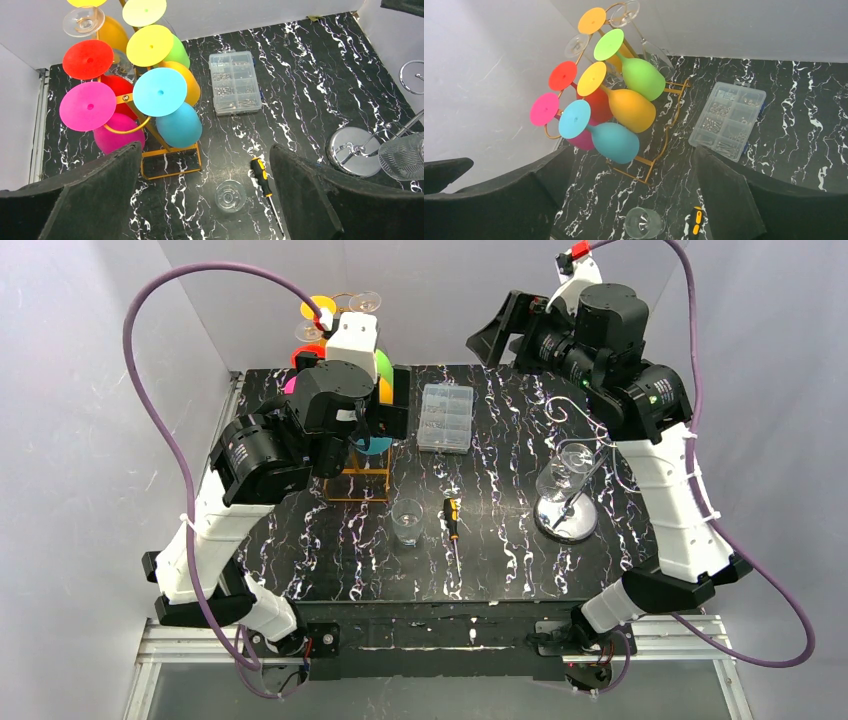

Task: Take the wine glass off the wine glass rack
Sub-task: Pick up the wine glass from the wine rack.

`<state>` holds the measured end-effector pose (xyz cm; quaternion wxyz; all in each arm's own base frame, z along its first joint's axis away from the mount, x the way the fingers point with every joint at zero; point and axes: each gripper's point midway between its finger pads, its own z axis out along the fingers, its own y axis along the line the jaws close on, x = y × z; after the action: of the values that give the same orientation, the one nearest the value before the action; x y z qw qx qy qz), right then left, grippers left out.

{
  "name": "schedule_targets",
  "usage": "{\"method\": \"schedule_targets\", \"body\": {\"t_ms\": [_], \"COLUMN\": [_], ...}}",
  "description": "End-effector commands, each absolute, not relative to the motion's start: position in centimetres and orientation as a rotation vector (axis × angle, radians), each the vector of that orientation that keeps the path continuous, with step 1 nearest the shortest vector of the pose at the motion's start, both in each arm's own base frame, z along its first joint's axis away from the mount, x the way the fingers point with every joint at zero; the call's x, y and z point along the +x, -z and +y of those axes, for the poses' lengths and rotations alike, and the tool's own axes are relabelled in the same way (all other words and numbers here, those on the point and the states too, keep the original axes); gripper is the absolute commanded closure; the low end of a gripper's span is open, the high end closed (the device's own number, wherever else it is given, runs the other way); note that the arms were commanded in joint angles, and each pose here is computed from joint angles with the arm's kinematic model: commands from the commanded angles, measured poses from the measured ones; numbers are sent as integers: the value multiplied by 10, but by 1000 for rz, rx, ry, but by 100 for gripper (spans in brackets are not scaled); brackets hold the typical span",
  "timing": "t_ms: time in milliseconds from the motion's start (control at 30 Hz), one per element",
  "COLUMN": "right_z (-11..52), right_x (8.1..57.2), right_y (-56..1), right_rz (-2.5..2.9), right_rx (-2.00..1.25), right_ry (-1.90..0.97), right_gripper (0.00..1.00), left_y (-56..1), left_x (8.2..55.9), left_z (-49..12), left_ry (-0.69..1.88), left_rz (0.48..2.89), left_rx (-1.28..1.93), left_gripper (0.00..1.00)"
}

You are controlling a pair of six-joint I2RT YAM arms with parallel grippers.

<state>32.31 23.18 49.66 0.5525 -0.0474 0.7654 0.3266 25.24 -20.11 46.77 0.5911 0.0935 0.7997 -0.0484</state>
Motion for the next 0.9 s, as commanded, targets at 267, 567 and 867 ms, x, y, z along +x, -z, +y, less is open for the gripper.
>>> {"method": "schedule_targets", "body": {"t_ms": [267,567,867], "right_z": [267,229,158], "right_x": [316,310,289], "right_y": [-492,-480,-491], "right_rz": [1833,1870,1840], "right_rx": [-184,-86,64], "right_ry": [-915,-743,-485], "right_gripper": [0,0,0], "left_y": [-487,-464,-441], "left_x": [237,224,204], "left_z": [-168,-219,-312], "left_ry": [113,379,737], "left_rz": [1792,1888,1906], "left_rx": [229,352,584], "left_gripper": [1,1,1]}}
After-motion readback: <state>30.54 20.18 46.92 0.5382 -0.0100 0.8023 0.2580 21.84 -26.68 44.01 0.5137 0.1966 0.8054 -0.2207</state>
